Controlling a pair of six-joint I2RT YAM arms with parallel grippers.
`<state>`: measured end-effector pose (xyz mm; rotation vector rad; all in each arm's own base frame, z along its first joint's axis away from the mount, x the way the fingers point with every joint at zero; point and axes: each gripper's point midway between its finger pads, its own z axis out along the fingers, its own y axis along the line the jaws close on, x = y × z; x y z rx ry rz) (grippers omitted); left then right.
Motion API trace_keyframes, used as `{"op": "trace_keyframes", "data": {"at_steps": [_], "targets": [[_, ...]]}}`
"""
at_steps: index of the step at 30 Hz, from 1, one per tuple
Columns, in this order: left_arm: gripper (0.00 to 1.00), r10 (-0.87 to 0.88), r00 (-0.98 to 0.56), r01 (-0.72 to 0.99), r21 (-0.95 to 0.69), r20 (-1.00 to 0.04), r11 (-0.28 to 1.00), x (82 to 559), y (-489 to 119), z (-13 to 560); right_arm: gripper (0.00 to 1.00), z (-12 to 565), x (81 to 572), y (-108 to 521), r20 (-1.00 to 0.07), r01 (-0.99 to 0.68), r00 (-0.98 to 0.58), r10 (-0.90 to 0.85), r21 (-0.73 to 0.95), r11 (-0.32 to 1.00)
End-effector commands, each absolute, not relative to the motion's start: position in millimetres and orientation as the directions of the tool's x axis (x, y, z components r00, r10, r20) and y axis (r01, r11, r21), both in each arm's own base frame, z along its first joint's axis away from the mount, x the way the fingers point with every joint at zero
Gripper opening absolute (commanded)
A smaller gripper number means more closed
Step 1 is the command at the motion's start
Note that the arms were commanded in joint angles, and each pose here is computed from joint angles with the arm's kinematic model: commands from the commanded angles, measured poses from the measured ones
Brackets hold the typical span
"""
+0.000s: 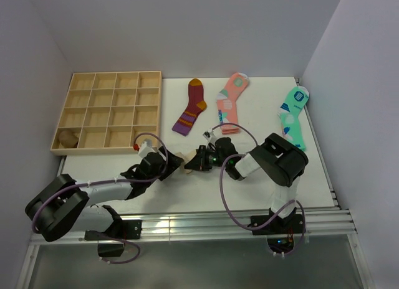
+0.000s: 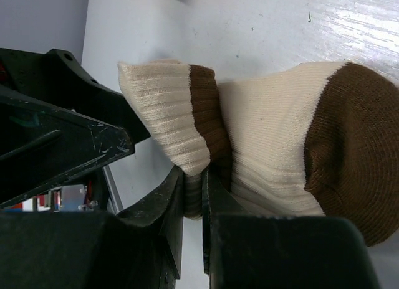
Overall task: Roll the socks
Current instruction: Roll the sock at the center of the board.
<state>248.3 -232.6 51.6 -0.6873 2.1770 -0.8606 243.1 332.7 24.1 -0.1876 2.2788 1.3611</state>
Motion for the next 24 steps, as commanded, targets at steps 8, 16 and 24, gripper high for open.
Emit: {"op": "trace_keyframes", "data": {"at_steps": [8,16,24], "targets": [[0.75,-0.651,-0.62,-0.174,-0.733,-0.438,0.658,257.8,-239.2,46.2,0.0,-45.9,209.2,298.6,-0.254,-0.155,-0.965,0.068,0.759,0.632],[0.74,-0.628,-0.631,-0.173,-0.707,-0.455,0.686,262.6,-243.0,35.8,0.0,-51.0,206.1,299.5,-0.222,-0.138,-0.974,0.056,0.767,0.627],[0.68,-0.613,-0.66,-0.179,-0.702,-0.435,0.69,260.1,-248.7,23.2,0.0,-51.3,205.4,301.7,-0.21,-0.137,-0.976,0.047,0.775,0.617]]}}
